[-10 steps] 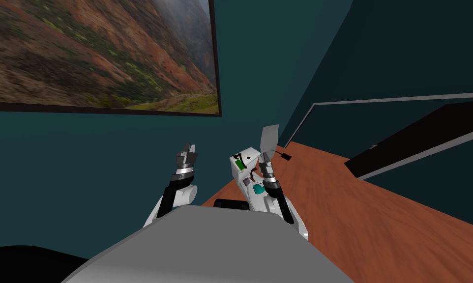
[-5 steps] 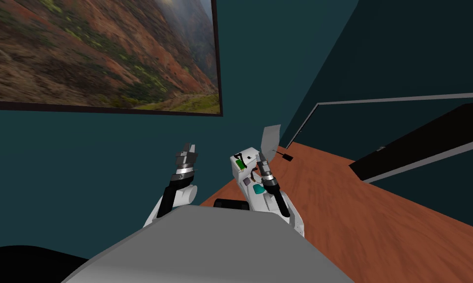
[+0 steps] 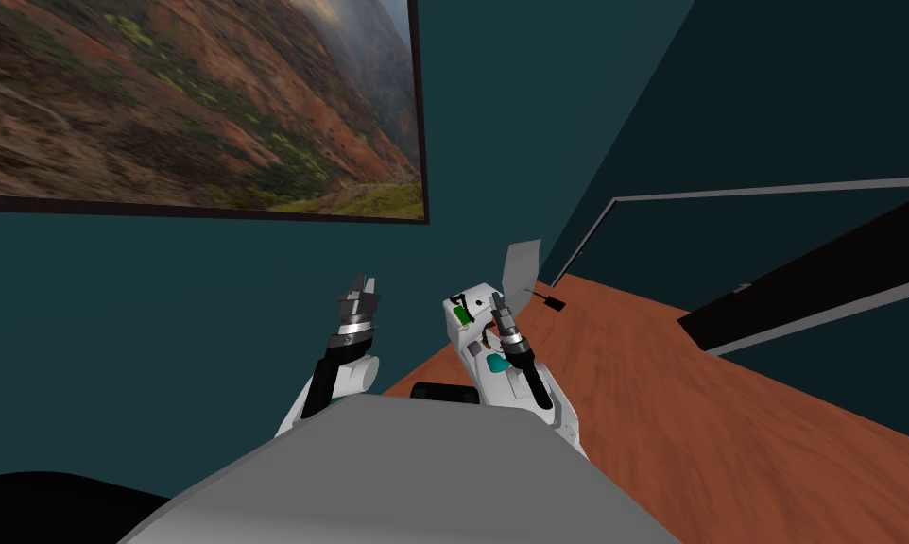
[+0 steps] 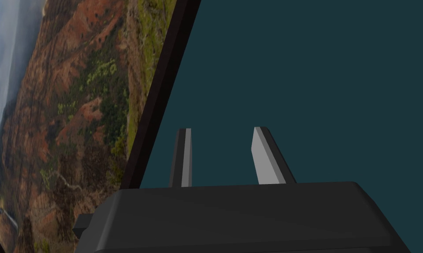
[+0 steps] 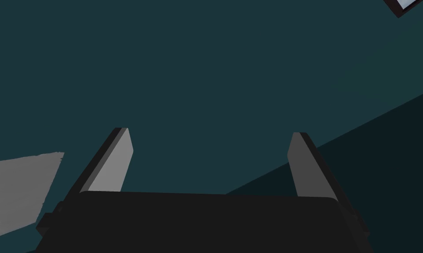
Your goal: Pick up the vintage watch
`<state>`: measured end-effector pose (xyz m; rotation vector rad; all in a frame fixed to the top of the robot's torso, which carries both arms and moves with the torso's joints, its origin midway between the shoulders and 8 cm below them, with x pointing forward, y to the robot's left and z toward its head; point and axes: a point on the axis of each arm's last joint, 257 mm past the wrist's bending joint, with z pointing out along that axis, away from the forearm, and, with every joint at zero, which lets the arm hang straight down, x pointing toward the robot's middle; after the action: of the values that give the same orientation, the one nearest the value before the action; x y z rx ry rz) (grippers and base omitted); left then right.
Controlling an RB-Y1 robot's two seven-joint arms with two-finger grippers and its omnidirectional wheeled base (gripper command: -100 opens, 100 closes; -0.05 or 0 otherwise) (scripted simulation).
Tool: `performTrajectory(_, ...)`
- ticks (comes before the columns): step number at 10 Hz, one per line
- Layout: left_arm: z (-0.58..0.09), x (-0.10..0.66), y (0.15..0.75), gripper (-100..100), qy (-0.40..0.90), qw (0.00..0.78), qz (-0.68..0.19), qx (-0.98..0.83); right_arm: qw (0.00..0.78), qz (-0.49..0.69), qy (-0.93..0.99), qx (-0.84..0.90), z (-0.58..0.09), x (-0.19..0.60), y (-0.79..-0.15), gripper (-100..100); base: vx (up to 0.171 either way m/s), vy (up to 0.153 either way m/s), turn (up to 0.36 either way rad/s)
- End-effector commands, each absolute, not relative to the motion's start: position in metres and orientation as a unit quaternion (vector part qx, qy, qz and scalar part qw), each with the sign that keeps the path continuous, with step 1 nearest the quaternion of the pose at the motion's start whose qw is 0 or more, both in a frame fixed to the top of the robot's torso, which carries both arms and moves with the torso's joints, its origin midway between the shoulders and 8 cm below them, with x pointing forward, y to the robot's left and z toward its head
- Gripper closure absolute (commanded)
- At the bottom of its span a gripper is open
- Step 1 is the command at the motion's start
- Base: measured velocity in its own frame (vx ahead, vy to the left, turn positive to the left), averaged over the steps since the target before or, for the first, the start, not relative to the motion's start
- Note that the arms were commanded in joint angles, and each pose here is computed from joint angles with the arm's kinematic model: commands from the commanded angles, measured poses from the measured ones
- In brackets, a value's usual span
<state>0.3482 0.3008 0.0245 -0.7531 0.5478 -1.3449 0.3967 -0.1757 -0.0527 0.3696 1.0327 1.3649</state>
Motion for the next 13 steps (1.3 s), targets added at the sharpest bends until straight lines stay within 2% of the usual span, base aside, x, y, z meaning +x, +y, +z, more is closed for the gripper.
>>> performTrajectory(1, 0.0245, 0.3482, 0.3008, 0, 0.244, 0.684, -0.6, -0.336, 0.641, 0.598, 0.453, 0.162, -0.0527, 0.3967, -0.1757, -100, 0.0, 0.0, 0.0)
performTrajectory(13, 0.0245, 0.3482, 0.3008, 0, 0.244, 0.684, -0.6, -0.336, 0.644, 0.59, 0.467, 0.137, -0.0566, 0.4018, -0.1683, -100, -0.007, -0.004, 0.007)
